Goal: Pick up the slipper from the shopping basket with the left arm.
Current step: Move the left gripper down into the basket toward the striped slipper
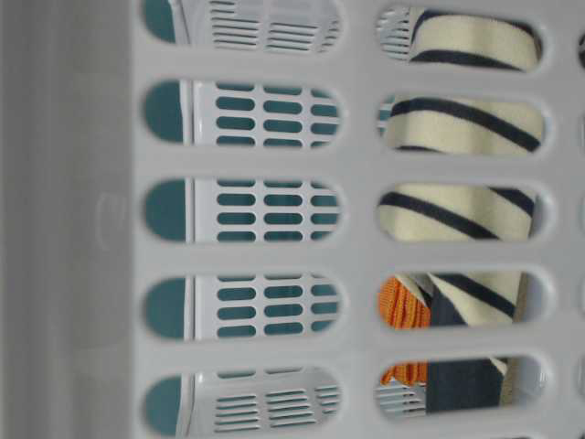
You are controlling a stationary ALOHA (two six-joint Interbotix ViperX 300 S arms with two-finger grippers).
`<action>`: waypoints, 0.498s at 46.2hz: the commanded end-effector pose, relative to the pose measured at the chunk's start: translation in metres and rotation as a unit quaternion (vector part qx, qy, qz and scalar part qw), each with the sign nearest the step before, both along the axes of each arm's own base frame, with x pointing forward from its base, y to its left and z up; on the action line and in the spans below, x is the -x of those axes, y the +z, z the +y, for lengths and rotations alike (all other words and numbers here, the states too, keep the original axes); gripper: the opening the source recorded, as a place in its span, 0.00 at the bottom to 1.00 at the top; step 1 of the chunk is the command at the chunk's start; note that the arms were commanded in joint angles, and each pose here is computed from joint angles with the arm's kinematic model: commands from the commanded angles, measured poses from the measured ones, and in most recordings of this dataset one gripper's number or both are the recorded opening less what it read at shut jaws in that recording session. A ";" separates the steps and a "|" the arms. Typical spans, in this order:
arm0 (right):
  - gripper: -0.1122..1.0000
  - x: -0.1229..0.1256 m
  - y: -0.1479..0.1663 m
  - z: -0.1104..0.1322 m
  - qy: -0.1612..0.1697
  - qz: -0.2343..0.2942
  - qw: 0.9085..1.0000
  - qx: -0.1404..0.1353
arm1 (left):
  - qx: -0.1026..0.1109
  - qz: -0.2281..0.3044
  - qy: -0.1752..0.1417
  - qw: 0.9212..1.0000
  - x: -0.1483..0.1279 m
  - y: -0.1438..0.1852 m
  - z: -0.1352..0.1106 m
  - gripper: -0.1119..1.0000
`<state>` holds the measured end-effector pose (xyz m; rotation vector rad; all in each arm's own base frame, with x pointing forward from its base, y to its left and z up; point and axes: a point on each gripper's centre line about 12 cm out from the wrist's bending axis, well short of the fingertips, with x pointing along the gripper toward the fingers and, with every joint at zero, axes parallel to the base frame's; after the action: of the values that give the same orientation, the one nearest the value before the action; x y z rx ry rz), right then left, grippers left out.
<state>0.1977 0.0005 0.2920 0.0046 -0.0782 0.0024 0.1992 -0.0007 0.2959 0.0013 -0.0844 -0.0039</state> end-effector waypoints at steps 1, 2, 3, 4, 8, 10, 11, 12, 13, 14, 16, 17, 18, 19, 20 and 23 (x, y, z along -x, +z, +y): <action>0.10 -0.002 0.003 0.000 0.000 -0.005 1.000 -0.003 | -0.011 -0.007 -0.004 1.000 -0.008 0.028 -0.001 0.15; 0.10 -0.002 0.003 0.000 0.000 -0.005 1.000 -0.004 | -0.007 0.003 -0.003 1.000 -0.012 0.033 -0.001 0.15; 0.11 -0.001 0.002 0.000 0.001 -0.005 1.000 -0.004 | -0.004 0.010 -0.002 1.000 -0.014 0.038 0.000 0.13; 0.11 -0.001 0.003 0.000 0.000 -0.005 1.000 -0.004 | -0.002 0.017 -0.002 1.000 -0.017 0.043 -0.001 0.11; 0.09 -0.001 0.004 0.000 0.001 -0.010 1.000 -0.005 | 0.011 0.063 0.000 0.998 -0.032 0.060 0.000 0.10; 0.09 0.000 0.005 0.001 0.003 -0.011 1.000 -0.005 | 0.015 0.084 0.000 0.996 -0.040 0.067 -0.001 0.10; 0.09 0.000 0.005 0.001 0.003 -0.011 1.000 -0.005 | 0.016 0.095 0.000 0.995 -0.044 0.071 -0.001 0.10; 0.09 0.000 0.005 0.001 0.004 -0.010 1.000 -0.005 | 0.016 0.104 -0.001 0.994 -0.048 0.074 -0.002 0.10; 0.09 0.000 0.005 0.001 0.004 -0.010 1.000 -0.004 | 0.018 0.116 -0.001 0.993 -0.052 0.077 -0.002 0.10; 0.09 0.000 0.005 0.001 0.004 -0.010 1.000 -0.005 | 0.019 0.128 0.000 0.992 -0.057 0.078 -0.002 0.10; 0.09 0.001 0.003 0.001 0.004 -0.007 1.000 -0.005 | 0.020 0.157 0.002 0.987 -0.070 0.082 -0.002 0.10; 0.09 0.001 0.003 0.001 0.004 -0.006 1.000 -0.005 | 0.020 0.168 0.001 0.986 -0.075 0.084 -0.003 0.10; 0.09 0.001 0.003 0.001 0.004 -0.005 1.000 -0.005 | 0.019 0.179 0.000 0.984 -0.080 0.085 -0.004 0.10; 0.09 0.001 0.003 0.001 0.004 -0.004 1.000 -0.005 | 0.018 0.191 -0.002 0.982 -0.086 0.086 -0.005 0.10; 0.09 0.001 0.003 0.001 0.004 -0.003 1.000 -0.005 | 0.014 0.208 -0.004 0.978 -0.094 0.086 -0.007 0.10; 0.09 0.001 0.001 0.002 0.005 0.002 1.000 -0.005 | 0.010 0.235 -0.008 0.972 -0.110 0.088 -0.011 0.10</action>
<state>0.1956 0.0017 0.2918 0.0110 -0.0767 0.0088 0.2884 -0.0063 0.3680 -0.0317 0.3465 -0.0065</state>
